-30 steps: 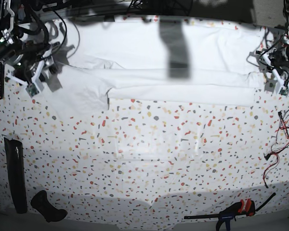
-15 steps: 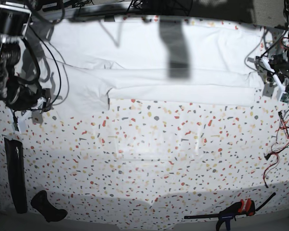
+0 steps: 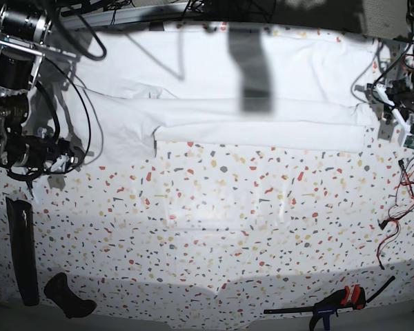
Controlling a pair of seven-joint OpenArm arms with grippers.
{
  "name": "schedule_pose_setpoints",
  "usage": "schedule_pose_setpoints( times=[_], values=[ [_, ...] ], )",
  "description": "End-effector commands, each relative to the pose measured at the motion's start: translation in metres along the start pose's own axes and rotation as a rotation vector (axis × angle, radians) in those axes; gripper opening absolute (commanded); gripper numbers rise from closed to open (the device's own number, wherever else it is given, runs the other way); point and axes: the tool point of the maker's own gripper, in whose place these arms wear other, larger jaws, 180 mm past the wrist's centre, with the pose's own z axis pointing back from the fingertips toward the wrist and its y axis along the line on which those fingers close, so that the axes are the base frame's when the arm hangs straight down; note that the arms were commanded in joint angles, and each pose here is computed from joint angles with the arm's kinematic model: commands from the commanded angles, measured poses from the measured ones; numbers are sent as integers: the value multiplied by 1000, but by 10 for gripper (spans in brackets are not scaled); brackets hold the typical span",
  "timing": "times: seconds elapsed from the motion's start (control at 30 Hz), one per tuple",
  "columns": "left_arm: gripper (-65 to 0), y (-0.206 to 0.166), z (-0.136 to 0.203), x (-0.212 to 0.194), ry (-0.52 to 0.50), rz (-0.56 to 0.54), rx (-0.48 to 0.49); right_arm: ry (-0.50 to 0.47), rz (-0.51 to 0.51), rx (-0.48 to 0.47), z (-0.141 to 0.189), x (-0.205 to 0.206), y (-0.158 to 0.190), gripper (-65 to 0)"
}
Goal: Fold the T-shirt properly
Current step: 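Lift the right gripper and fold its shirt edge toward the left gripper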
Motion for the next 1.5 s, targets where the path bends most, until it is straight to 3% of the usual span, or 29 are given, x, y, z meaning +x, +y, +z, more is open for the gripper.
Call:
schedule_pose_setpoints(
  times=[0.0,0.23,0.43,0.63,0.9,1.13,1.33,1.47],
  values=[
    [-458,8,5,12,-42,-11,23,-49,13,6,10,19,-2,-366],
    [-458,8,5,12,-43,-11,23,-25,17,49,3,10,3,-391],
    [-458,8,5,12,-45,-11,23,89,90,71,-18,-12,21,-424],
    [-458,8,5,12,-44,-11,22,153,181,47,-29,-20,28,-650],
    [-458,8,5,12,-44,-11,22,108,272,51,-19,-2,41,-650],
    [-458,8,5,12,-44,-12,23,30,436,104,8,4,88,-650],
    [-458,8,5,12,-44,-11,22,-60,596,100,44,-9,126,-650],
    [-458,8,5,12,-44,-11,23,-57,653,108,63,-42,143,-650]
  ],
)
